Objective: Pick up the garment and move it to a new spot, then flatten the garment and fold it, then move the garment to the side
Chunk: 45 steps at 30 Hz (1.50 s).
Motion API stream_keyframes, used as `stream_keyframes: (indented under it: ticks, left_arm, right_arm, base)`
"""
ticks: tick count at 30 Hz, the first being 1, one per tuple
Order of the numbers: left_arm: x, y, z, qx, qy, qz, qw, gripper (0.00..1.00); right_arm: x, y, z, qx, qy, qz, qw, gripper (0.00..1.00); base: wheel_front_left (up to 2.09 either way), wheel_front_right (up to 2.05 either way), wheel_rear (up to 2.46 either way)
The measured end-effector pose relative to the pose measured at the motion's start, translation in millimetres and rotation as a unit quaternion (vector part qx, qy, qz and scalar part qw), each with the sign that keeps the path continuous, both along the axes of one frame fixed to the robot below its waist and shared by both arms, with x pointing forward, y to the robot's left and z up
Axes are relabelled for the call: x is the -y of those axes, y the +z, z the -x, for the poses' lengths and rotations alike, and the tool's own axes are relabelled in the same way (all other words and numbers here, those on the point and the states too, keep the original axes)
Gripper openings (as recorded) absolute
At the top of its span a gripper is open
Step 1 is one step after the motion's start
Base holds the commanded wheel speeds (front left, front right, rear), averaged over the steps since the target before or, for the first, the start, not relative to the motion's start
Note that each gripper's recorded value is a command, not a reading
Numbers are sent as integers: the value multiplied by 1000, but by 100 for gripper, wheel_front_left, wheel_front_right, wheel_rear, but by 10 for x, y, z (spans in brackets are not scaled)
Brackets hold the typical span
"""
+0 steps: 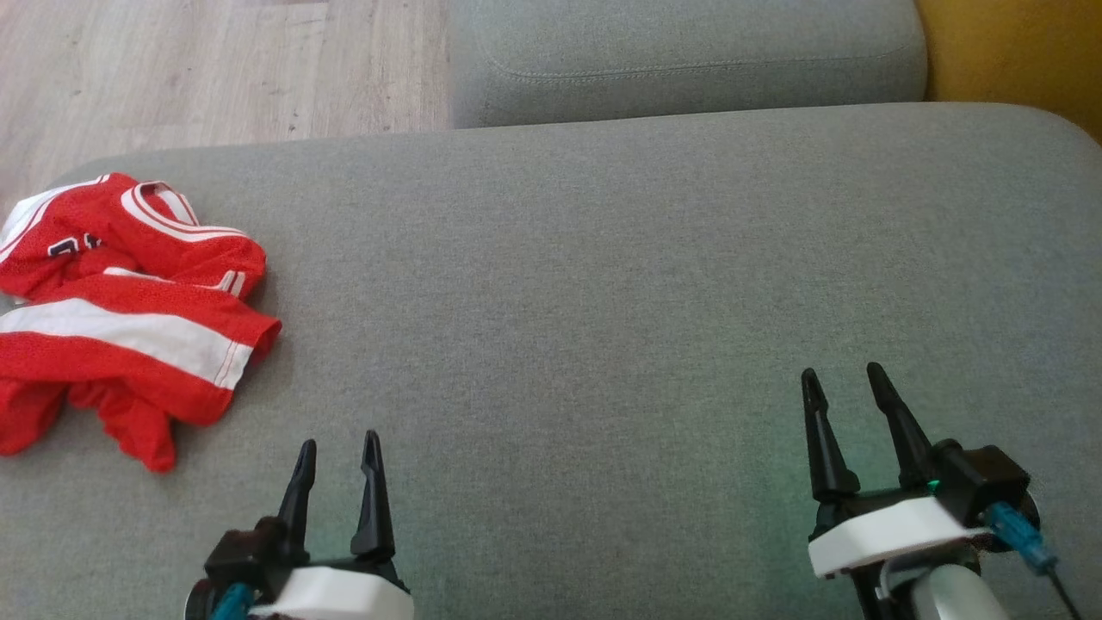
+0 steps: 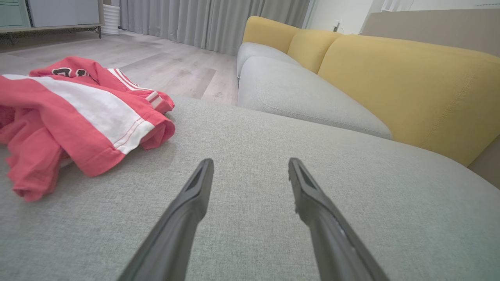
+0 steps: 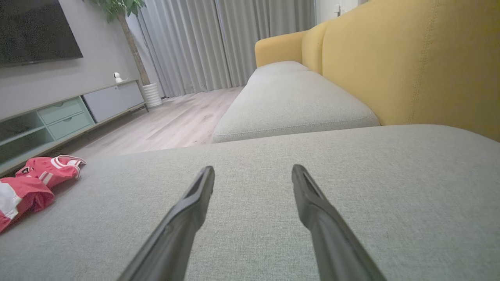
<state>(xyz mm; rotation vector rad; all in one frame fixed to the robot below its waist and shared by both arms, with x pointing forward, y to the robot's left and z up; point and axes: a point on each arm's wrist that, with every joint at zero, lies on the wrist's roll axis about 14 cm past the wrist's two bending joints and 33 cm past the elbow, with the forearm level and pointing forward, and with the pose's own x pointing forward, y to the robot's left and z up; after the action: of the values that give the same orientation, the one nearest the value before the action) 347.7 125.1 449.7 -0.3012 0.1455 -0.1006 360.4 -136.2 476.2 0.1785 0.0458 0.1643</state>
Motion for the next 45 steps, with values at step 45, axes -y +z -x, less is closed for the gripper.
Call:
stream_keyframes:
  ticks: [45]
  left_arm:
    - [-221, -78, 159, -2, 37, -37, 999, 100]
  right_arm:
    - [-277, -102, -66, 3, 55, 65, 996, 100]
  base:
    - [0, 0, 0]
